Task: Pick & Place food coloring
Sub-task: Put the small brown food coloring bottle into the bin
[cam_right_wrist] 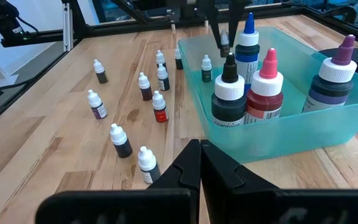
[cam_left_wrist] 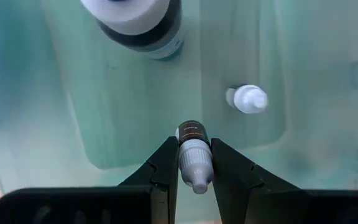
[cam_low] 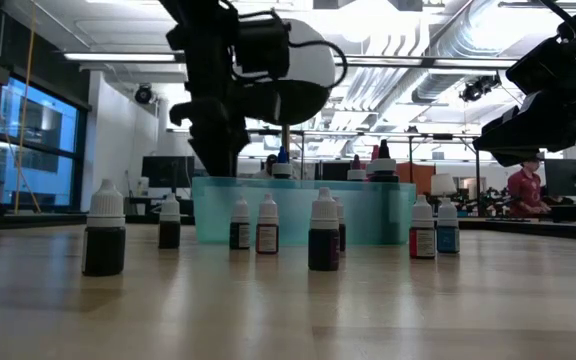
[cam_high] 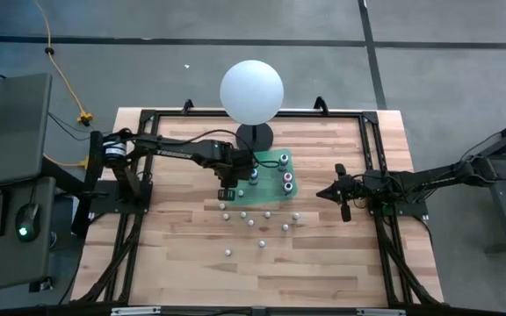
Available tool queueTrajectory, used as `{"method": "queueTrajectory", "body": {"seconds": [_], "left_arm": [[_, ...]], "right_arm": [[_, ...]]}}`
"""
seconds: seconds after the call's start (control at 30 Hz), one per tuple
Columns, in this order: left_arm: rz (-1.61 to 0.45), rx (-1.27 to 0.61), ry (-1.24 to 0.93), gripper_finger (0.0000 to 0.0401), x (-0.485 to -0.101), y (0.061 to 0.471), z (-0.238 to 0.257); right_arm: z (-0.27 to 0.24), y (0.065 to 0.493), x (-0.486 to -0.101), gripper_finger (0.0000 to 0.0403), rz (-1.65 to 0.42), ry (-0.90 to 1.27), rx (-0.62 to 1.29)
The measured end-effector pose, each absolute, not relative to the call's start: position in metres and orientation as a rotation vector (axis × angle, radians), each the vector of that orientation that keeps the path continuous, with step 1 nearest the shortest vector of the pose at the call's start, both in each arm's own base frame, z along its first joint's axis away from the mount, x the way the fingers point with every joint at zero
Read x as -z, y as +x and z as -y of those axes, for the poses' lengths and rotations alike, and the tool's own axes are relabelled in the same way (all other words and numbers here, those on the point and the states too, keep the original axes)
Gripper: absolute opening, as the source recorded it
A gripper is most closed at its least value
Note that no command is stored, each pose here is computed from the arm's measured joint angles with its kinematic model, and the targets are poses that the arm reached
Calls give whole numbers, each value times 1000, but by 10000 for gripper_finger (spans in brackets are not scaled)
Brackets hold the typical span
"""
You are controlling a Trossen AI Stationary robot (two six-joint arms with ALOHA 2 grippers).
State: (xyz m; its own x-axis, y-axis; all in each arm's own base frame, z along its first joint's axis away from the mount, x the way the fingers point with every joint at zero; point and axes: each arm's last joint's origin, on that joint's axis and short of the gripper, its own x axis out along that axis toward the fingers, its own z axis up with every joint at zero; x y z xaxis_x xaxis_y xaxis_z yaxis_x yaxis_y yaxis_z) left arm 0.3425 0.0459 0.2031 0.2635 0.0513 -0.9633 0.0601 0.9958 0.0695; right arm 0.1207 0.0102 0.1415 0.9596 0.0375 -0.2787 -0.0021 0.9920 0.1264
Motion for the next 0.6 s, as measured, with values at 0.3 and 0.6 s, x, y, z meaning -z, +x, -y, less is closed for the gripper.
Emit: {"method": "queueTrajectory", "body": {"seconds": [0.3,0.6], "left_arm": [[-1340,14,99,67,-183,350,-50],[-1323,24,118,67,-183,352,-50]], "right_arm": [[-10,121,-141,0,-284,125,-20],[-10,121,-142,0,-284,126,-20]]}}
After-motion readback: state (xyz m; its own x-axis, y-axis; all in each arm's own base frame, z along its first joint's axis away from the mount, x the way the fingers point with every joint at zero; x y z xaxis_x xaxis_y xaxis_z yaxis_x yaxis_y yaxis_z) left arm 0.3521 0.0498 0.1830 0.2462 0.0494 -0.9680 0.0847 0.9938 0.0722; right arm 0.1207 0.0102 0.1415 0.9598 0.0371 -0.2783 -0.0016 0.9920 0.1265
